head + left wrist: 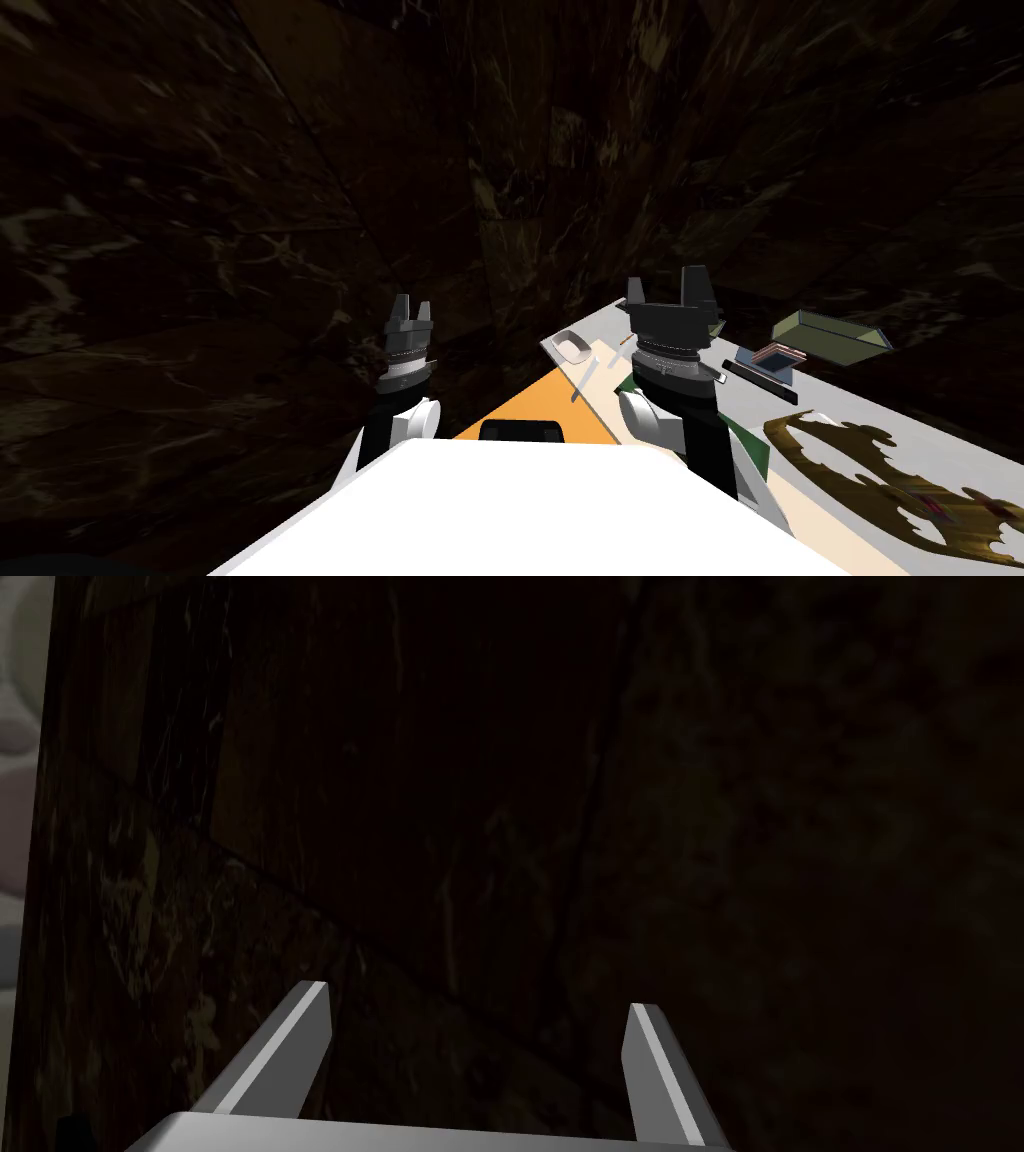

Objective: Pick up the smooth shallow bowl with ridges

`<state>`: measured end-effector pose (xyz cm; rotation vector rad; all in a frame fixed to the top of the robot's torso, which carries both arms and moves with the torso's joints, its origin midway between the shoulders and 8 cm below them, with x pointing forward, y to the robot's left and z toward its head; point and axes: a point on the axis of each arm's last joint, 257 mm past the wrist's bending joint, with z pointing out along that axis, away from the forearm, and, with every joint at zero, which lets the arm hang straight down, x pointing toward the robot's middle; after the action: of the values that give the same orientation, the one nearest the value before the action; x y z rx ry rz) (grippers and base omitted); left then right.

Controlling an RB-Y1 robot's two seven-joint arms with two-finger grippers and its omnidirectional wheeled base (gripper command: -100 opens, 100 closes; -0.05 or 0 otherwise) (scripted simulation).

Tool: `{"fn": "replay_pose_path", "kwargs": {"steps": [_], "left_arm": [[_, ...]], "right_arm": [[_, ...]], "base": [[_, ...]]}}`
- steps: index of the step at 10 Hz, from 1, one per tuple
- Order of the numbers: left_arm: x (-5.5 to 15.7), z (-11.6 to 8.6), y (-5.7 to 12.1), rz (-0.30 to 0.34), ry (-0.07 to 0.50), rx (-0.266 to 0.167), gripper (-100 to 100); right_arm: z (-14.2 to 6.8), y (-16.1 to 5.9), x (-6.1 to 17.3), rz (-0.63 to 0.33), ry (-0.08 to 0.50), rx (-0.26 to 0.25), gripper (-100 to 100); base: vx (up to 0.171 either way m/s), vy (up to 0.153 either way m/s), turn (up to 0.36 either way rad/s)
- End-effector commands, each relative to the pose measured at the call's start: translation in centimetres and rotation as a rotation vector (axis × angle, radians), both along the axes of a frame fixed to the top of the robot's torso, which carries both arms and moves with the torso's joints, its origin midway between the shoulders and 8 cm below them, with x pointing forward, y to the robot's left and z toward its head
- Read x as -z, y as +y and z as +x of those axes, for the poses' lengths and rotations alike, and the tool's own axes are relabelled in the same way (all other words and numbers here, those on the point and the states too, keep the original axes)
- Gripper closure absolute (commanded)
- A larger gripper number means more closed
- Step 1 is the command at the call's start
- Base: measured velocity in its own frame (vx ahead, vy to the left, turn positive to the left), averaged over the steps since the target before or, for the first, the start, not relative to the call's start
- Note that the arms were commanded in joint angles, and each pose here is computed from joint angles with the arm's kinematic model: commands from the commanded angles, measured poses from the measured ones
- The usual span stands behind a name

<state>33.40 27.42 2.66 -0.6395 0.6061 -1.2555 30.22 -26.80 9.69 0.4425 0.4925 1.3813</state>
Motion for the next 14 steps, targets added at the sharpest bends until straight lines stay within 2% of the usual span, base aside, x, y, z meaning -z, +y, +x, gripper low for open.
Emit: {"fn": "replay_pose_path", "kwargs": {"steps": [1,4,7,8,12,13,14], "left_arm": [[0.0,0.0,0.0,0.0,0.0,0.0,0],[0.0,0.0,0.0,0.0,0.0,0.0,0],[0.0,0.0,0.0,0.0,0.0,0.0,0],[0.0,0.0,0.0,0.0,0.0,0.0,0],[0.0,0.0,0.0,0.0,0.0,0.0,0],[0.0,0.0,0.0,0.0,0.0,0.0,0],[0.0,0.0,0.0,0.0,0.0,0.0,0]], "right_arm": [[1.1,0.9,0.9,-0.046,0.036,0.002,-100],[3.3,2.7,3.3,-0.151,0.113,0.014,-100],[6.2,4.9,6.7,-0.303,0.204,0.04,-100],[6.3,4.9,6.9,-0.303,0.21,0.04,-100],[10.1,7.6,13.2,-0.567,0.334,0.094,-100],[10.3,7.6,13.7,-0.573,0.344,0.096,-100],[11.1,8.1,15.7,-0.651,0.374,0.113,-100]], "base": [[-0.037,-0.021,0.081],[-0.092,-0.031,0.116],[-0.086,-0.032,0.125],[-0.062,-0.036,0.058],[-0.067,-0.031,0.151],[-0.059,-0.022,0.049],[-0.061,-0.024,0.094]]}}
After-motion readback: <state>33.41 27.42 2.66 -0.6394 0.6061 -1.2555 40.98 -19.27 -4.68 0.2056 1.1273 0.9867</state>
